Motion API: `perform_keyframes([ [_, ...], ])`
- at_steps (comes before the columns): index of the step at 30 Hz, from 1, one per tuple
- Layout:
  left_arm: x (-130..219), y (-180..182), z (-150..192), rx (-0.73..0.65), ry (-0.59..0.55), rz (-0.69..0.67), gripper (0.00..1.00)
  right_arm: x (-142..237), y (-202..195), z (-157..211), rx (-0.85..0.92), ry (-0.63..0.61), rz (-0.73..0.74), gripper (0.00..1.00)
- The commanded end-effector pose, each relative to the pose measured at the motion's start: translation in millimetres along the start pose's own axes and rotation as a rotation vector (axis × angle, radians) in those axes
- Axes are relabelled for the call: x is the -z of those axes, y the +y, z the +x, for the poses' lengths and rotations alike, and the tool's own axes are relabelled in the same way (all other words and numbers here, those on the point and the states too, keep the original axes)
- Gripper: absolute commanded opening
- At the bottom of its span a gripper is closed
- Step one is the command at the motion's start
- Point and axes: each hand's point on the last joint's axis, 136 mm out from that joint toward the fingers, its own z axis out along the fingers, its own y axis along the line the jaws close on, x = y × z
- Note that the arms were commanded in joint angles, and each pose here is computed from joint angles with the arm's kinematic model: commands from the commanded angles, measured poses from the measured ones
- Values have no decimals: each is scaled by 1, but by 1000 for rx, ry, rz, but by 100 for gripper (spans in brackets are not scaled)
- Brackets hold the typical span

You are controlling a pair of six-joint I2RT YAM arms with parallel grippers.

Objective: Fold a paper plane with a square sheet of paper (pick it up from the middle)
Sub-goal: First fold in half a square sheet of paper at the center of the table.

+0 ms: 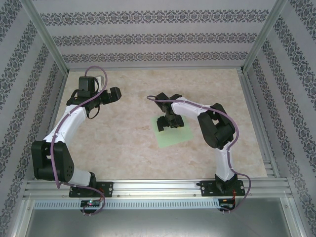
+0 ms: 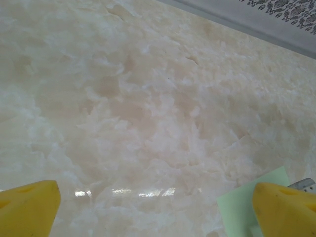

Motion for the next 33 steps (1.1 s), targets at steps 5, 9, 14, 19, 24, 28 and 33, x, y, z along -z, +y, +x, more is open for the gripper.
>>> perform_keyframes([
  [5, 3, -3, -8, -10, -7, 1, 100, -29, -5, 15, 0, 69, 19, 82],
  [9, 3, -3, -7, -9, -6, 0, 100, -29, -4, 16, -7, 69, 2, 81],
  [14, 2, -3, -6, -6, -2, -2, 100, -28, -6, 15, -19, 64, -1, 77],
  [19, 2, -3, -6, -5, 2, 0, 100, -25, -7, 13, -26, 51, 0, 72],
  [24, 2, -3, -4, 1, 7, 5, 100, -10, -2, 5, -43, 5, -32, 64],
  [28, 1, -7, -2, 7, 18, 29, 100, 15, 24, -6, -62, -74, -180, 44],
  [33, -3, -13, 9, 46, 61, 76, 100, 63, 85, -18, -64, -191, -525, 34],
])
